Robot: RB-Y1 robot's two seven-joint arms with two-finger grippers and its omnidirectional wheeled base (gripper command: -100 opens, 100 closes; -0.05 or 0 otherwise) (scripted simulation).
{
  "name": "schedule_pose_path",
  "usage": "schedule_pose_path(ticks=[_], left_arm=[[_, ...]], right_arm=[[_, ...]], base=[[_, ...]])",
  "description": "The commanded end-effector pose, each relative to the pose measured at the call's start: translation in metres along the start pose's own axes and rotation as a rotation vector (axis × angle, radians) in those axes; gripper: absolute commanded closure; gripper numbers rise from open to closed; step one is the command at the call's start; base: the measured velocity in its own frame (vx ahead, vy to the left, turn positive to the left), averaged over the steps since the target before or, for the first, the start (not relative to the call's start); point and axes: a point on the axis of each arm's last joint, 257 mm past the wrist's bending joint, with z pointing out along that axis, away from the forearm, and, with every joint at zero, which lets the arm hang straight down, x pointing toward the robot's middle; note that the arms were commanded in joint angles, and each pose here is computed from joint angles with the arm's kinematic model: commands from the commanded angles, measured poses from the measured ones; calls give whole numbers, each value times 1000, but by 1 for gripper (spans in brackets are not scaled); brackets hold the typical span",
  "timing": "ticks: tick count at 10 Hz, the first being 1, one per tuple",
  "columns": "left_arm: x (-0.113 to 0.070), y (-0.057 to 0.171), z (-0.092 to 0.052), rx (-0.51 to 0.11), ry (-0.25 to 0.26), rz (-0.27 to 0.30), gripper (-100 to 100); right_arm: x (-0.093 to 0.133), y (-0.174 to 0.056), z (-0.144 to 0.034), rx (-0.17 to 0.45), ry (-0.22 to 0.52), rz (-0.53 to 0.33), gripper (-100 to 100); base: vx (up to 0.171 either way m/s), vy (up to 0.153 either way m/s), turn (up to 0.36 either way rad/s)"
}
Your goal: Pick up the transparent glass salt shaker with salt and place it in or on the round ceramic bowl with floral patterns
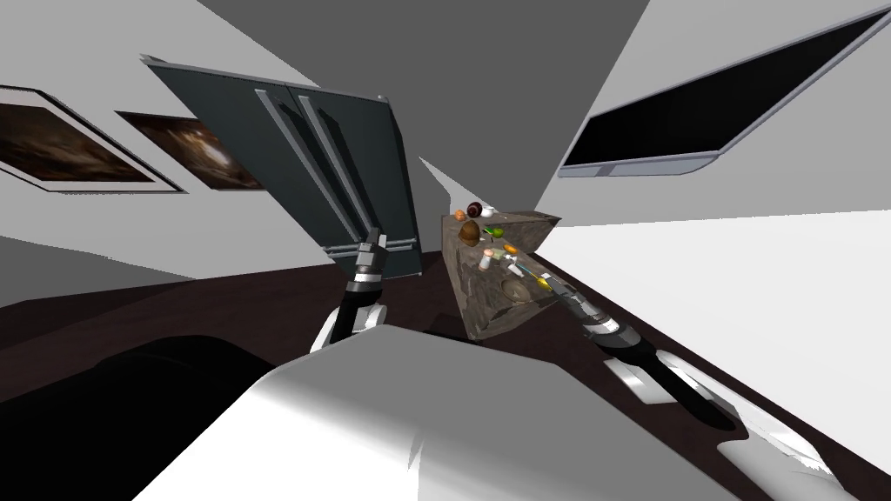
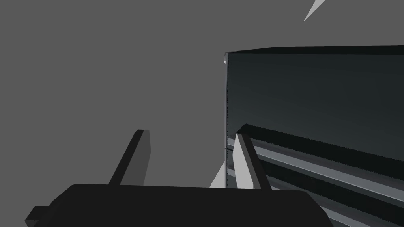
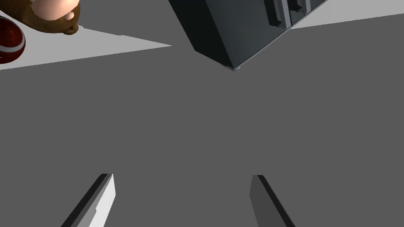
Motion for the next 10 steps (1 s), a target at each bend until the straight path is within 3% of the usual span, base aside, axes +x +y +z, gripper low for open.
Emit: schedule_pose_path(ticks=[1, 3, 6, 8, 10], left_arm=[[0, 0, 0, 0, 0, 0, 0], [0, 0, 0, 0, 0, 0, 0], [0, 0, 0, 0, 0, 0, 0], [0, 0, 0, 0, 0, 0, 0], [0, 0, 0, 0, 0, 0, 0]], right_arm=[[0, 0, 0, 0, 0, 0, -100], [0, 0, 0, 0, 0, 0, -100], [-6, 22, 2, -82, -51, 37, -100], [-7, 25, -2, -98, -38, 42, -100], [-1, 15, -12, -71, 20, 37, -100]], base=[[-7, -10, 27], [1, 2, -6], [56, 126, -174], [126, 152, -138], [148, 158, -53]])
